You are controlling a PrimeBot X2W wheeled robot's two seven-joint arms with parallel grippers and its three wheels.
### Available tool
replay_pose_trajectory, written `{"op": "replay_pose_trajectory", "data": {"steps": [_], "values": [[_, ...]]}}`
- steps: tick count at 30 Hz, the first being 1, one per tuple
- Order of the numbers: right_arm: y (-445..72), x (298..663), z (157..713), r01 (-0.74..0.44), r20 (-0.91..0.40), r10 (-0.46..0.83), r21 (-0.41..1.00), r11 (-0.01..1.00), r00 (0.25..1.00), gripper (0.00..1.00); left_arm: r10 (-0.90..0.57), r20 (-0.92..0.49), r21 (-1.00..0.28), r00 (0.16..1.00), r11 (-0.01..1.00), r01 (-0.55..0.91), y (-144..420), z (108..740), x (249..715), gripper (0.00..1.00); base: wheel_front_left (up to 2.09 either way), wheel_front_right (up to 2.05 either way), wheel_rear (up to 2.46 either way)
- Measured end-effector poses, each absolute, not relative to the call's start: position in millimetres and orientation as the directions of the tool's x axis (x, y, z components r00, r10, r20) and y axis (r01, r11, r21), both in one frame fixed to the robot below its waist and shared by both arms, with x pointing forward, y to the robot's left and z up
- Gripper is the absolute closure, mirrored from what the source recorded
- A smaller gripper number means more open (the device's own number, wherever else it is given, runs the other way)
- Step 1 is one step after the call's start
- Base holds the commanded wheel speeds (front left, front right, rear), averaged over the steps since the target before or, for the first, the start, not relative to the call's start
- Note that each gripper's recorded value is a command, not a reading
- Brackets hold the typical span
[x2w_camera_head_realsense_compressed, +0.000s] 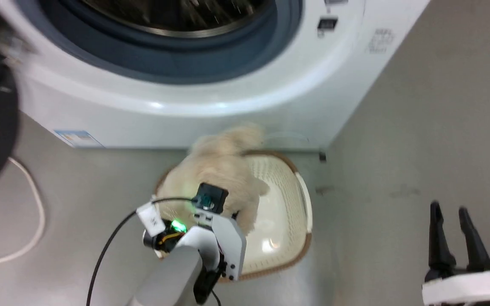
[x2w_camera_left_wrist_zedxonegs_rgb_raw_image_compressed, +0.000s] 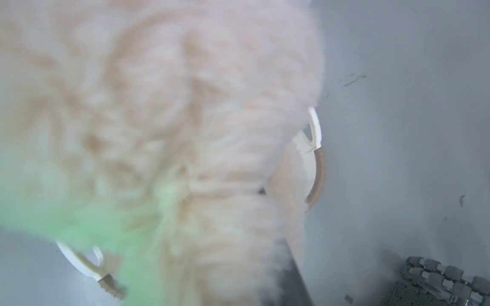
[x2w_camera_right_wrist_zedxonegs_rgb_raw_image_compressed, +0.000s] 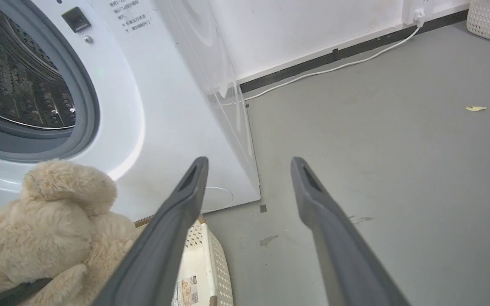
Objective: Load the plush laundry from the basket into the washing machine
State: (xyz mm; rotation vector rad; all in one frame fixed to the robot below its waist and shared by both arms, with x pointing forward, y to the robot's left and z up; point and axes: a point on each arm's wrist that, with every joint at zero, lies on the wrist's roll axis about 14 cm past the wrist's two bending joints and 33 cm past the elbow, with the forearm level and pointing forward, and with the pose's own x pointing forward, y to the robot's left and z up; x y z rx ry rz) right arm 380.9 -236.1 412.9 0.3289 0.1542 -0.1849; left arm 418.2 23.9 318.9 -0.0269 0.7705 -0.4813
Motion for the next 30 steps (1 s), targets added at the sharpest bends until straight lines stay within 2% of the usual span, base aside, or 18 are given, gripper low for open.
{"op": "replay_pose_trajectory", "data": {"steps": [7, 14, 19, 30], "values": [[-226, 361, 437, 0.159, -0.136, -0.12, 0.33, 0.931, 0.983, 0.0, -0.384, -0.447, -0.213, 0.808, 0.923, 0.321, 42, 393, 420, 1.0, 0.0, 0.0, 0.0], [-219, 341, 457, 0.121, -0.086, -0.097, 0.342, 0.932, 0.992, 0.0, -0.313, -0.204, -0.187, 0.928, 0.942, 0.277, 65, 471, 421, 1.0, 0.0, 0.0, 0.0], [-222, 330, 466, 0.119, -0.063, -0.104, 0.347, 0.93, 0.993, 0.0, -0.279, -0.07, -0.154, 0.958, 0.952, 0.266, 78, 512, 424, 1.0, 0.0, 0.0, 0.0], [-246, 310, 467, 0.196, -0.072, -0.183, 0.339, 0.92, 0.981, 0.0, -0.284, 0.066, -0.044, 0.957, 0.957, 0.287, 77, 553, 455, 1.0, 0.0, 0.0, 0.0]]}}
